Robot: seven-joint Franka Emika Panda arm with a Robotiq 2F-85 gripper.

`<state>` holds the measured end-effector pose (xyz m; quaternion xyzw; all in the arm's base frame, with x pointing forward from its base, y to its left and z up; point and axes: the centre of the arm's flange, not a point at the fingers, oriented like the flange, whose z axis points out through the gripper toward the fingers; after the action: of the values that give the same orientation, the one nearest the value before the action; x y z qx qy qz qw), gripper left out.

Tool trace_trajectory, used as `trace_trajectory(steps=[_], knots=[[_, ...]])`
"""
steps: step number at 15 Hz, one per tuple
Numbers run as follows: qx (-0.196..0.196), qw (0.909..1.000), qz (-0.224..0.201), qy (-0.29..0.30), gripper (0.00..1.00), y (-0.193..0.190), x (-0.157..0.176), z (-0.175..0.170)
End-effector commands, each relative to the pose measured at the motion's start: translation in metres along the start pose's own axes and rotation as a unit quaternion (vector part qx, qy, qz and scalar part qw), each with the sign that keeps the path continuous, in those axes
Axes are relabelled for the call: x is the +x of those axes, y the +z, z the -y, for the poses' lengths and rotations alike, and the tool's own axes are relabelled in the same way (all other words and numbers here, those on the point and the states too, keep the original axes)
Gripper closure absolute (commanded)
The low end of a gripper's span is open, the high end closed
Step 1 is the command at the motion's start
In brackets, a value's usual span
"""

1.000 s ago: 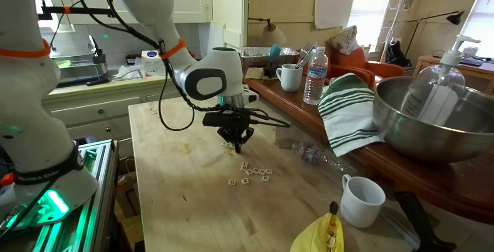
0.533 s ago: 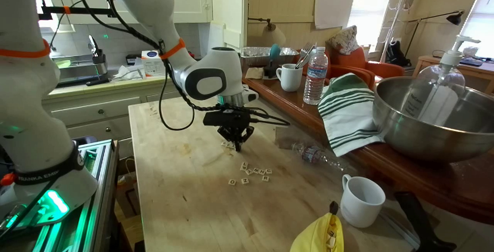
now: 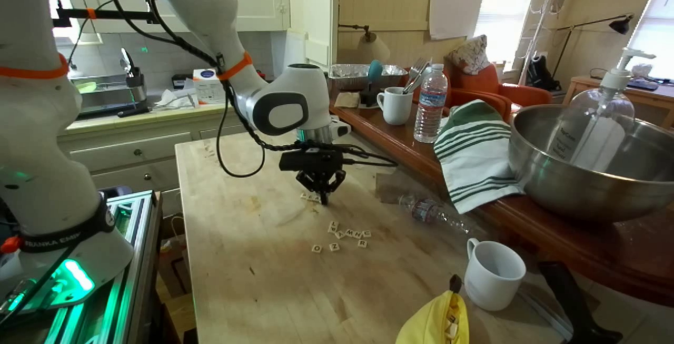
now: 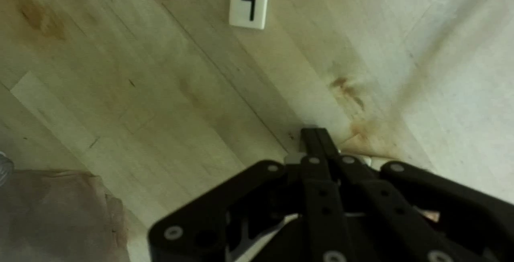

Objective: Spell the word 'Meat'.

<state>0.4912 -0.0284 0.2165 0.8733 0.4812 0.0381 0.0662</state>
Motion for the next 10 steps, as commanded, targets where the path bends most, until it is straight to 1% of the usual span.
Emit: trace_trajectory(steps=[1, 10], knots=[[0.027, 0.999, 0.009, -0.035, 1.0, 0.0357, 0.0041, 0.0152], [0.03, 0.9949, 0.005, -0.096, 1.0, 0.0351, 0.0092, 0.0195]])
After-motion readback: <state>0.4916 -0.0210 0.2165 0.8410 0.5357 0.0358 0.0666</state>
